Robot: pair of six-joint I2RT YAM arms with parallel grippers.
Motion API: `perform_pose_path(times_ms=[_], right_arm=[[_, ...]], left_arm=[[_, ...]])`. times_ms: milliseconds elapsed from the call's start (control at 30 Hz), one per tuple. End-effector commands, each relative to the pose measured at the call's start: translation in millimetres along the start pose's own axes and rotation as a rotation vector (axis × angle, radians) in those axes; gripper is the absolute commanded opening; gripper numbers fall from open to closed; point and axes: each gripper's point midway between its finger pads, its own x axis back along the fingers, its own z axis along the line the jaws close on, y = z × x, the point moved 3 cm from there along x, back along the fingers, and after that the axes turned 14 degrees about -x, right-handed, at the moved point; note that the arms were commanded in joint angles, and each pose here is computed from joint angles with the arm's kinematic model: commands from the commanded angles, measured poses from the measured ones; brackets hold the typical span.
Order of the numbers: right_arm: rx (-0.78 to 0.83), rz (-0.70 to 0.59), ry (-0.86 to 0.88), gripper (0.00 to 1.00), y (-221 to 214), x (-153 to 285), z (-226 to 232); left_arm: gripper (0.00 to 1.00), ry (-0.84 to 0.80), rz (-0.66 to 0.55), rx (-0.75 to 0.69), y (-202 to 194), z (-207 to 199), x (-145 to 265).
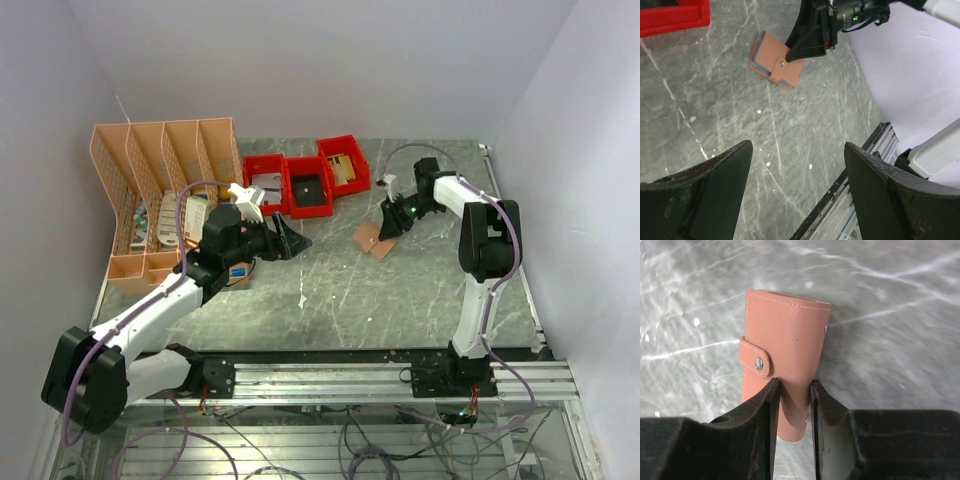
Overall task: Put the credit cards into the card holder
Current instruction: Move the card holder to the center of the board.
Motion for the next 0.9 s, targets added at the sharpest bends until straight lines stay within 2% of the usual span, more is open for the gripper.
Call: perform_pose_path(times_ms=[0,267,667,700,867], right_arm=[[0.216,0.169,0.095,0.18,-22.9,-3.2,35.7],[0.475,0.404,0.144,0.21,-29.7,-21.0,63.2],[0.751,0.485,0.187,0.23,-38.6,-55.2,111.0],[0.766,0.465,0.176,0.25,-33.6,-56.9,111.9],[0.779,0.353,0.123,0.58,-1.8,-50.0,123.0]], left_arm=[[0.85,0.014,-0.078,-0.06,3.2,-0.1,4.0],[0.83,-0.017,-0.102,-0.068,-7.7,-4.1,8.4],[0.83,-0.027,-0.127,-0.06,-28.7,-3.3,8.3],[0.83,-0.026,-0.129,-0.057,-29.2,-3.2,8.0],[0.81,-0.037,-0.117,-0.052,-33.6,-7.7,5.4]])
